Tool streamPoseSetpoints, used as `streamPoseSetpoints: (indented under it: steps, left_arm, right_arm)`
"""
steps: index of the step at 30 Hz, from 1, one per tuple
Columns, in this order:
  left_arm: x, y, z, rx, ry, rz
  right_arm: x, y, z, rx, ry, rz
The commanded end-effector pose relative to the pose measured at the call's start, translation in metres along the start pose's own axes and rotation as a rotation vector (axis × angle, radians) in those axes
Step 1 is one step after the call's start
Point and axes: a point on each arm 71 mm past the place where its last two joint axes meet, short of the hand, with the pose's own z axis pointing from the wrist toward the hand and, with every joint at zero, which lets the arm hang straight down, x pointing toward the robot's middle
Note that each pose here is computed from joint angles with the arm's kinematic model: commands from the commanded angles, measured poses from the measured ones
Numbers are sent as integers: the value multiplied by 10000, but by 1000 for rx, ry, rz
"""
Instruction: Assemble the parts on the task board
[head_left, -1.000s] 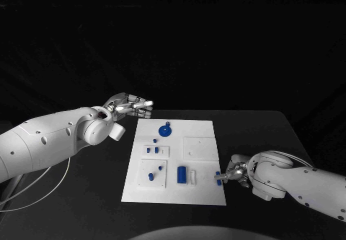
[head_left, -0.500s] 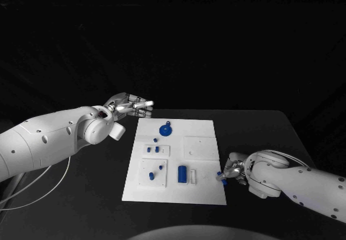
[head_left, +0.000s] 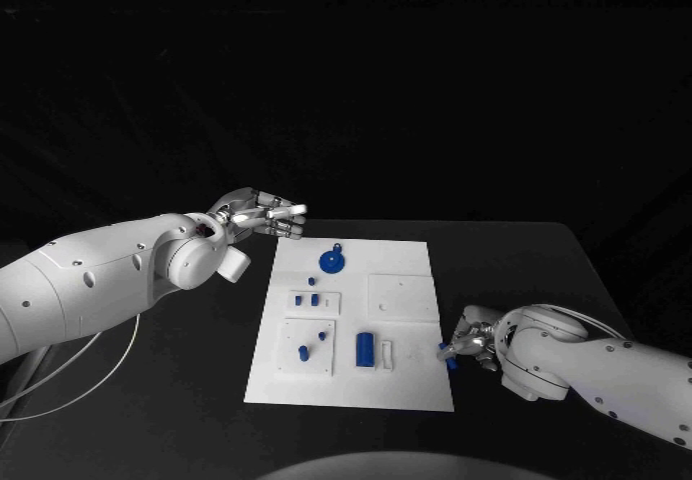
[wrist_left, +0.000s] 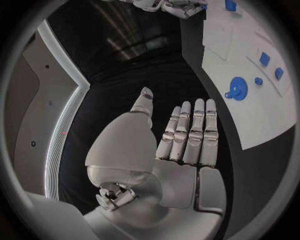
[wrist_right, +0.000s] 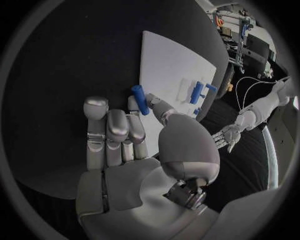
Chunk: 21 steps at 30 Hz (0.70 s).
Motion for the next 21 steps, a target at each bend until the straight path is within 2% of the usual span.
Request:
streamPoseSetpoints:
  steps: [1, 11, 16, 21]
  left_arm:
    - [14, -1, 0, -2, 18, -6]
    - [10, 5, 1, -8, 19, -4]
    - [12, 6, 3, -10, 20, -4]
    - [25, 4, 11, -9, 23, -4]
  right_arm:
    - [-59, -44, -32, 6, -37, 26]
    - [-258, 119, -198, -55, -59, 76]
    - [-226, 280, -246, -99, -25, 108]
    - [-160, 426, -235, -132, 17, 133]
